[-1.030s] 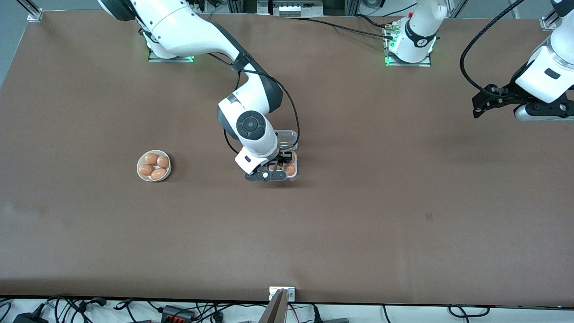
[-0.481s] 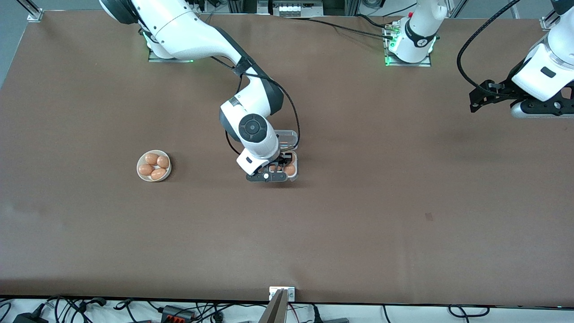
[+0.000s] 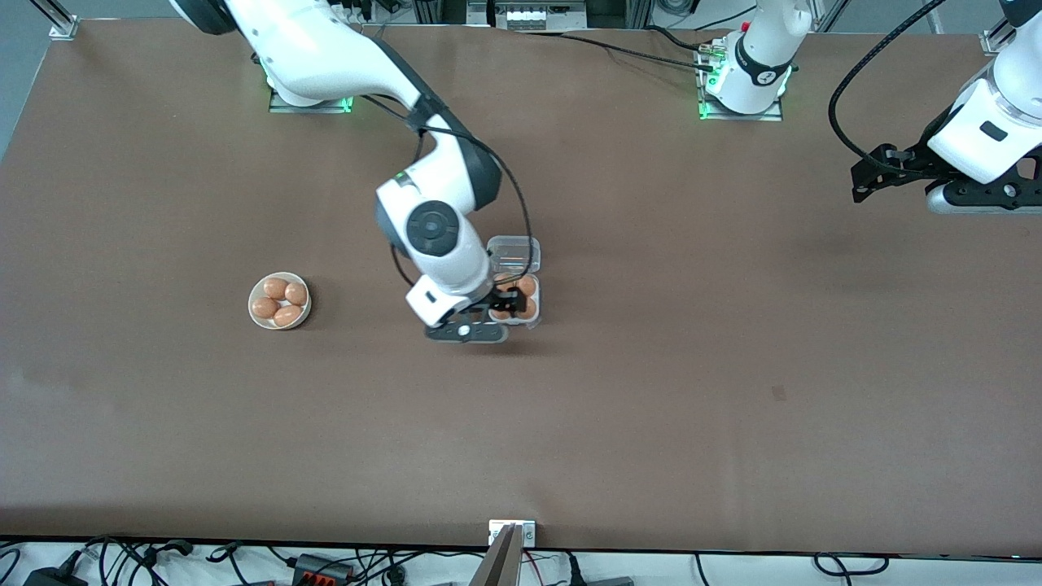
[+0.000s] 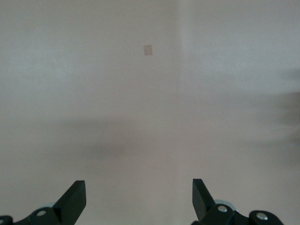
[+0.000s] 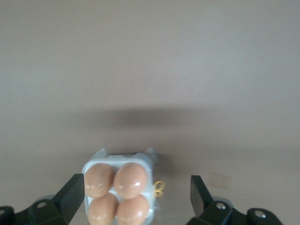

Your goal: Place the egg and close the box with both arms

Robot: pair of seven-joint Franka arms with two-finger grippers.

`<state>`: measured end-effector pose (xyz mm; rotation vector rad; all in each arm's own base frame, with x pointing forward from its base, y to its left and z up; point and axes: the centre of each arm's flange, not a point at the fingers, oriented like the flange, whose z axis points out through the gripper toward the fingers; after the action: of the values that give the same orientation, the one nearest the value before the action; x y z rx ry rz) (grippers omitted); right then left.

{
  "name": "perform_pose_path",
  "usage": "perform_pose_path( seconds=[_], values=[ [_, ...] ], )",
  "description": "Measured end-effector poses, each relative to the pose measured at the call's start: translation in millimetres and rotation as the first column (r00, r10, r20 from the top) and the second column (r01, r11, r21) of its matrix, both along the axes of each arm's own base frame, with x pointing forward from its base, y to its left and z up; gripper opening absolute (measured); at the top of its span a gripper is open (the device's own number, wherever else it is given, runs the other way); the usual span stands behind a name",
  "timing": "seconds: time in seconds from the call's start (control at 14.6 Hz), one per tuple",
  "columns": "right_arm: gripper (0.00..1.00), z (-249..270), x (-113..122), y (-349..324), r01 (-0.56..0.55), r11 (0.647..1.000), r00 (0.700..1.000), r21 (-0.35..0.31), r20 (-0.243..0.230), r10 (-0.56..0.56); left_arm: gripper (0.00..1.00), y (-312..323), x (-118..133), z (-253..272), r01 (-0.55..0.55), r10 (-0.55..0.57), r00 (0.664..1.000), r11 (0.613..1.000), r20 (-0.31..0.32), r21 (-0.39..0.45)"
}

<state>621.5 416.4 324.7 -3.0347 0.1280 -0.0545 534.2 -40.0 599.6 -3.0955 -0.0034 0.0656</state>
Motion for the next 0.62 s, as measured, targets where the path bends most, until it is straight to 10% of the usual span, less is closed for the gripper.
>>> perform_pose_path(
  seconds=[0.62],
  values=[
    [1.0,138,59,-252,0.085,0.992,0.995,-0.094,-0.053,-0.09,1.0,-1,-14,-12,-0.001,0.002,0.991,1.0,-0.131,0.01]
  ],
)
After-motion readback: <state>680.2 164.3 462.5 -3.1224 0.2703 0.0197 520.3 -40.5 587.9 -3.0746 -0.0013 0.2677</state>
